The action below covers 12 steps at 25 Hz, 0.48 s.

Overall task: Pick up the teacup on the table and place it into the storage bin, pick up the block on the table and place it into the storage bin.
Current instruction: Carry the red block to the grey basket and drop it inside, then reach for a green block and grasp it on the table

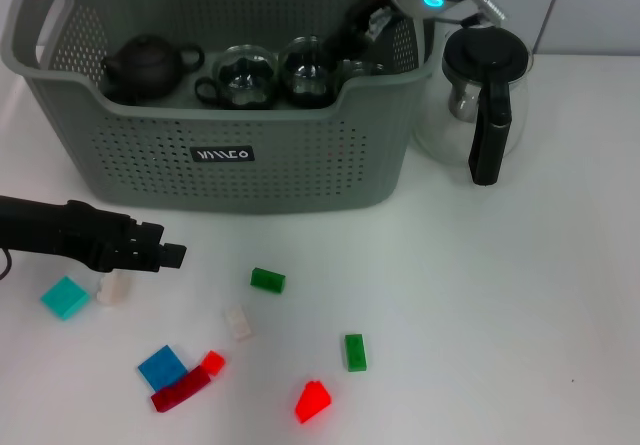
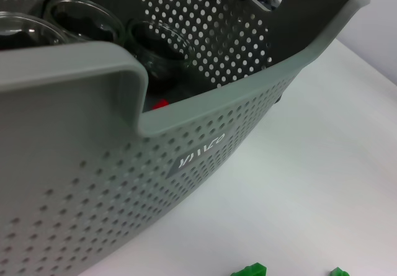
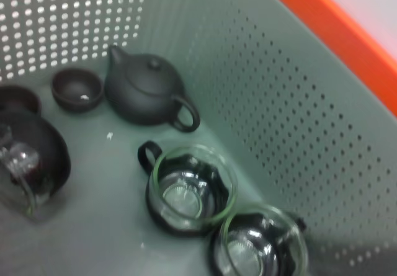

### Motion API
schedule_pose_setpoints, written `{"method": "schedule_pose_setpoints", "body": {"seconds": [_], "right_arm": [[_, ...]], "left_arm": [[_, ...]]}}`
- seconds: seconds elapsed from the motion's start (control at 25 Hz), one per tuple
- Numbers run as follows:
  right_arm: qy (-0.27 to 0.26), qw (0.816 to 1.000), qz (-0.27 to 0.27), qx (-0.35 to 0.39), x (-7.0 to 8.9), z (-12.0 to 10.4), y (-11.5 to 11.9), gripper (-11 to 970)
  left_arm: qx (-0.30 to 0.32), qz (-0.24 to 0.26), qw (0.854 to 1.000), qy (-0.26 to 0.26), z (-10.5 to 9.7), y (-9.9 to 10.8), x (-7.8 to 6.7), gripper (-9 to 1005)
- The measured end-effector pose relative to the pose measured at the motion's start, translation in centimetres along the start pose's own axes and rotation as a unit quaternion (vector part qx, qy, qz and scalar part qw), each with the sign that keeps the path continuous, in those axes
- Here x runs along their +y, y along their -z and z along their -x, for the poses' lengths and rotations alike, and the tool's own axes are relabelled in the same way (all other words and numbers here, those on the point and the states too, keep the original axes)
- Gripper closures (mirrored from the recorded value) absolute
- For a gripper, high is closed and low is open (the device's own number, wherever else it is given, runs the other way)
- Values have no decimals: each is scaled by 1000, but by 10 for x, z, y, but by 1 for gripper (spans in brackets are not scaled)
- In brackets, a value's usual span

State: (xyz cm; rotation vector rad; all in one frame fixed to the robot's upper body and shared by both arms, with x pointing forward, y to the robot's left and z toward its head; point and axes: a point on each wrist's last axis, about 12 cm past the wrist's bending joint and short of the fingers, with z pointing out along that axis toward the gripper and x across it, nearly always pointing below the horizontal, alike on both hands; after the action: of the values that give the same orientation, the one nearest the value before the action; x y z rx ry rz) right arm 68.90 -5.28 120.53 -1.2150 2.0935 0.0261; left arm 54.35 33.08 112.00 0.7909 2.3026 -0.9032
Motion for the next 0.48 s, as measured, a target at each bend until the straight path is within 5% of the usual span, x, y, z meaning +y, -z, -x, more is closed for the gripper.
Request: {"method": "schedule_pose_setpoints", "body": {"seconds": [0.2, 0.48], "right_arm": [[7, 999, -4, -35, -3, 16, 17, 563], [27, 990, -7, -139, -1, 43, 81, 402]], "left_arm": [[0, 1, 1000, 1, 0, 0, 0, 429], [-3, 5, 1000, 1, 1, 0, 1, 429]]}}
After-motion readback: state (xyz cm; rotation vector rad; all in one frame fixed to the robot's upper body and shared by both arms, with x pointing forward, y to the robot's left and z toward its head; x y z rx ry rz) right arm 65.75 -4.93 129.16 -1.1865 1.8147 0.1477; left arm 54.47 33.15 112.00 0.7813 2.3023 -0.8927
